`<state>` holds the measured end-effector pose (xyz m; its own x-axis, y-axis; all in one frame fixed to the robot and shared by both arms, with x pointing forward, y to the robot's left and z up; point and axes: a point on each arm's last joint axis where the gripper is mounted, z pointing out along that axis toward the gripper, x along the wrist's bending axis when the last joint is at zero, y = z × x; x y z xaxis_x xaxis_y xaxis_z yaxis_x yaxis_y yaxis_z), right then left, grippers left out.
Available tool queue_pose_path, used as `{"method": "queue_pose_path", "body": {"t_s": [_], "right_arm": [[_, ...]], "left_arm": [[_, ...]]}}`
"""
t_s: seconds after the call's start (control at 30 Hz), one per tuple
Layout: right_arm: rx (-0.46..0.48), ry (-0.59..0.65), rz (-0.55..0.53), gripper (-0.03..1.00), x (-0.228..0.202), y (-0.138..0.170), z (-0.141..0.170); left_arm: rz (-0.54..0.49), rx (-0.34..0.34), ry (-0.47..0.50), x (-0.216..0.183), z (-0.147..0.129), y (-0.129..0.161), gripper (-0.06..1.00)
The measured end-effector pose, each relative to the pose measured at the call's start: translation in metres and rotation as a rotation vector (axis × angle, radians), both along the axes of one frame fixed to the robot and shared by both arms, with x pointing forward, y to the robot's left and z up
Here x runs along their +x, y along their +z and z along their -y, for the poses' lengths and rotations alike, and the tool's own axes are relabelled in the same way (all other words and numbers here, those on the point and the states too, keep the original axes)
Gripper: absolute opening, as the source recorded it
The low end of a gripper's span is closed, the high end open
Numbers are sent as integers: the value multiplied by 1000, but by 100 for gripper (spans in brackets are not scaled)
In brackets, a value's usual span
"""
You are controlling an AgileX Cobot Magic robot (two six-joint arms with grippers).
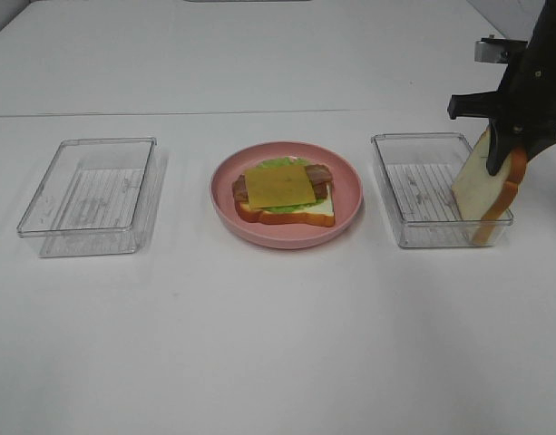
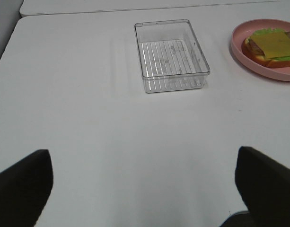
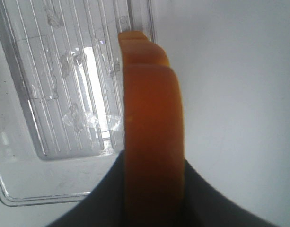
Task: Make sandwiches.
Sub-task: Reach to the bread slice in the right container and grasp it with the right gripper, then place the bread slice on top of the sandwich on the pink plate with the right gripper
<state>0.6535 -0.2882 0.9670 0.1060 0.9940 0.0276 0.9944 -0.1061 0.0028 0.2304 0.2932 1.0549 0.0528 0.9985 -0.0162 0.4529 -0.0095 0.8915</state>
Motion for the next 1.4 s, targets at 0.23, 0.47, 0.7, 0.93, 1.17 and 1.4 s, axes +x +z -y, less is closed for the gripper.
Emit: {"method": "queue_pose_path", "body": {"t_s": [0.23,0.47,0.7,0.93,1.17,1.4], "right_arm": [[1,0,0,20,0,0,0],[17,-22,-1,20,0,0,-2],[43,-79,18,20,-2,9,-4],[161,-95,153,20,-17,68,-13],[317,-56,267,20,-32,112,-26],[594,24,300,20,-30,121,-58]], "left_arm": [[0,0,0,0,0,0,99],[0,0,0,0,0,0,99],[0,0,0,0,0,0,99],[0,0,0,0,0,0,99],[0,0,0,0,0,0,99],[0,0,0,0,0,0,99]]}}
